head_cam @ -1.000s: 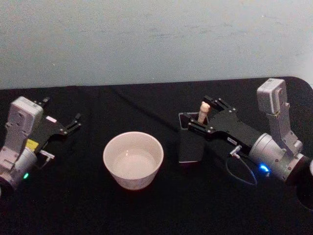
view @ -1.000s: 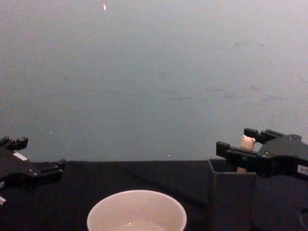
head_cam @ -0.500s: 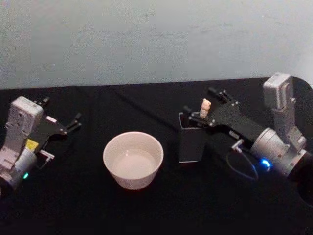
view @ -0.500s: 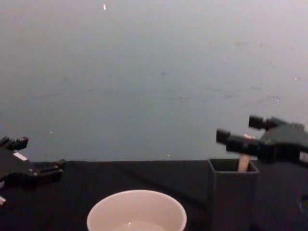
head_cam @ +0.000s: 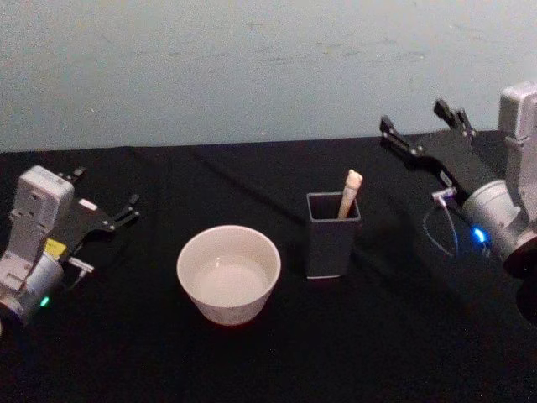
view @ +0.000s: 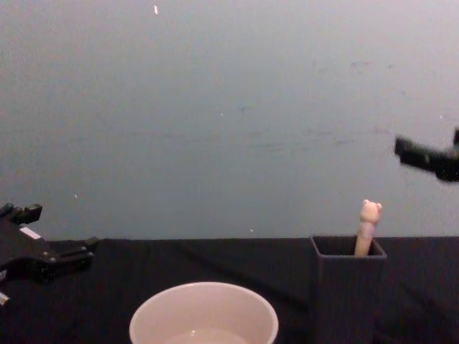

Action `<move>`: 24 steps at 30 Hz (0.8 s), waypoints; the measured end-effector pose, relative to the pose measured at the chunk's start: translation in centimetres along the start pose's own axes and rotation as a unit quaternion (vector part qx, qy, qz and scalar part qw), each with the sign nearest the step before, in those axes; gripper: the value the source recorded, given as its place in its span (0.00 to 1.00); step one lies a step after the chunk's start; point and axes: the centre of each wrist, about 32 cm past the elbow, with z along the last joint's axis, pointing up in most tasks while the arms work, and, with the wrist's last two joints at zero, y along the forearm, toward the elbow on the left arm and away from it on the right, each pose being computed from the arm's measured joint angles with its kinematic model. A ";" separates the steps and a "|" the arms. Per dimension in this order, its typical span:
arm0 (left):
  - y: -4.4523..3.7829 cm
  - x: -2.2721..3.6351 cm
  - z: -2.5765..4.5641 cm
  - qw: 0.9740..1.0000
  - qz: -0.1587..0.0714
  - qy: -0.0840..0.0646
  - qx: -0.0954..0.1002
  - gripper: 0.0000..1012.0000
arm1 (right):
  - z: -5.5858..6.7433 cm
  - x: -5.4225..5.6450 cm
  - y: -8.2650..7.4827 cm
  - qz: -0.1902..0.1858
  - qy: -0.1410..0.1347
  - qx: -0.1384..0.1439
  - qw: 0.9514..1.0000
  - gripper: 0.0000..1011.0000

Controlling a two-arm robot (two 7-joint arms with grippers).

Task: Pick up the stirring spoon with one hand, stir inside the cup, then place it back in its original position.

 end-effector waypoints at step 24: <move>0.00 0.00 0.00 1.000 0.000 0.000 0.000 0.99 | -5.0 -0.6 -0.8 0.001 -0.028 -0.125 0.992 0.99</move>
